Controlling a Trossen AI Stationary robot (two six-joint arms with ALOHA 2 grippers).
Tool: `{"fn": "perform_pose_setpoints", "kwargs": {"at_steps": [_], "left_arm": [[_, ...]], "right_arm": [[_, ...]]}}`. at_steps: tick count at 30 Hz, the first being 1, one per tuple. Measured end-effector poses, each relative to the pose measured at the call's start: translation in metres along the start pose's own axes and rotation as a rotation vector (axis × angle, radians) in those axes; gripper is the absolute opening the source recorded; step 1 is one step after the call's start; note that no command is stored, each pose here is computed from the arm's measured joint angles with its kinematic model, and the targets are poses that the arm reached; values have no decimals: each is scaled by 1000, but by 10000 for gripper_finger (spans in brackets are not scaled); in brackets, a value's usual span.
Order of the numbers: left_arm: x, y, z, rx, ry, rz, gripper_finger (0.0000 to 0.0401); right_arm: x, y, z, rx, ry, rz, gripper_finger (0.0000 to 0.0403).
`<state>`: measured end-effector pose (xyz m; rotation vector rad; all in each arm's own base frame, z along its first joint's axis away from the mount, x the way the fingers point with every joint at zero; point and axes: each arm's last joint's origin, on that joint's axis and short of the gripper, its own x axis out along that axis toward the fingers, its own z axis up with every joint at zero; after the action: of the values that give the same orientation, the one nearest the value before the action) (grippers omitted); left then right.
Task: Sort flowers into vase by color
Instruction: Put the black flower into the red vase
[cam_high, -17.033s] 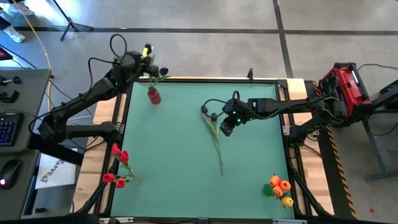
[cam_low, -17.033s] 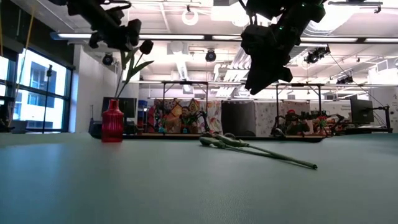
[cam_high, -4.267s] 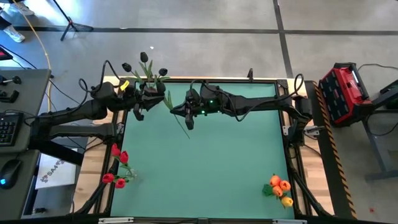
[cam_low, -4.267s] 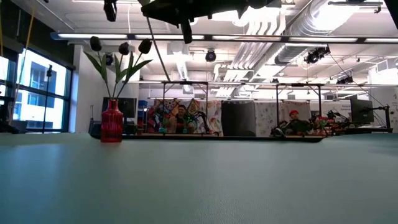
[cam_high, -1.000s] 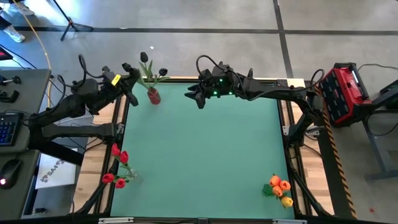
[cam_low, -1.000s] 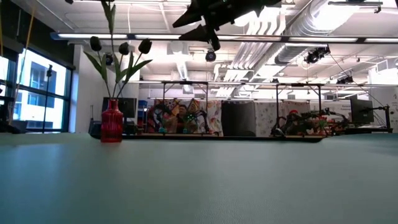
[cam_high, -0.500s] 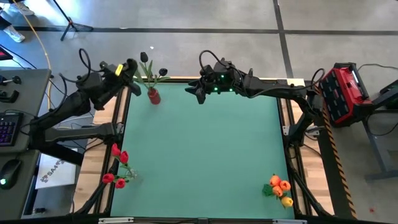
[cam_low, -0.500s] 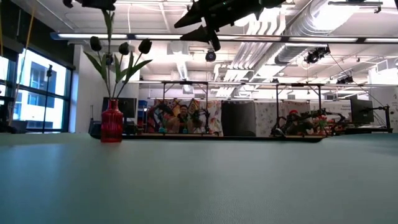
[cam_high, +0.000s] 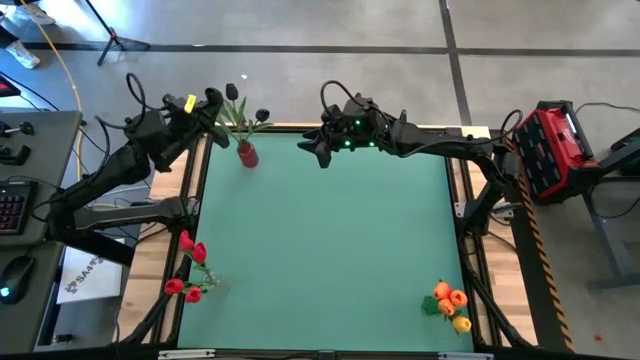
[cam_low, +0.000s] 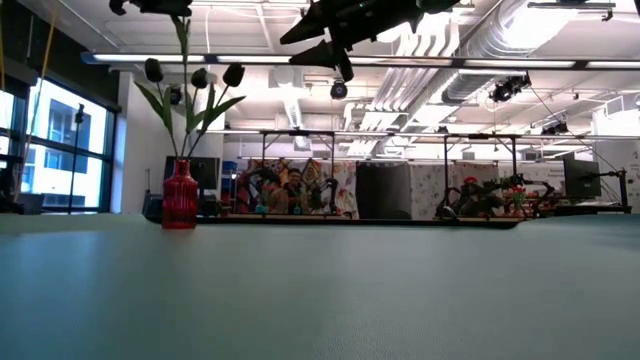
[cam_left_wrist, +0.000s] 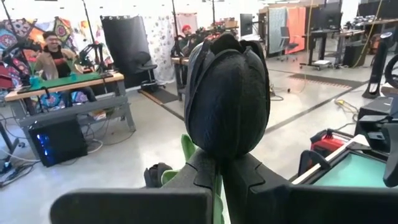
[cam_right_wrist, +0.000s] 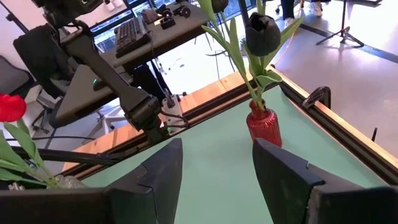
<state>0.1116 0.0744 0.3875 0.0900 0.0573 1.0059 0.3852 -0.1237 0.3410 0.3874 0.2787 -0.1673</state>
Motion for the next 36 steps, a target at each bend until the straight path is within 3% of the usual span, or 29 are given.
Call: {"fn": "perform_pose_setpoints", "kwargs": {"at_steps": [9,17,27,36], "left_arm": [[-1,1,-1,7,41,-4,0],[-5,5,22,33,76,-4,0],[18,-1,12,81,164,32,0],[24,-3,17,39,106,29,0]], "right_arm": [[0,-1,0,-2,6,-3,183],[0,-1,-1,-17,11,-2,183],[0,-1,-1,-19,13,-3,183],[0,-2,-4,-12,47,0,183]]}}
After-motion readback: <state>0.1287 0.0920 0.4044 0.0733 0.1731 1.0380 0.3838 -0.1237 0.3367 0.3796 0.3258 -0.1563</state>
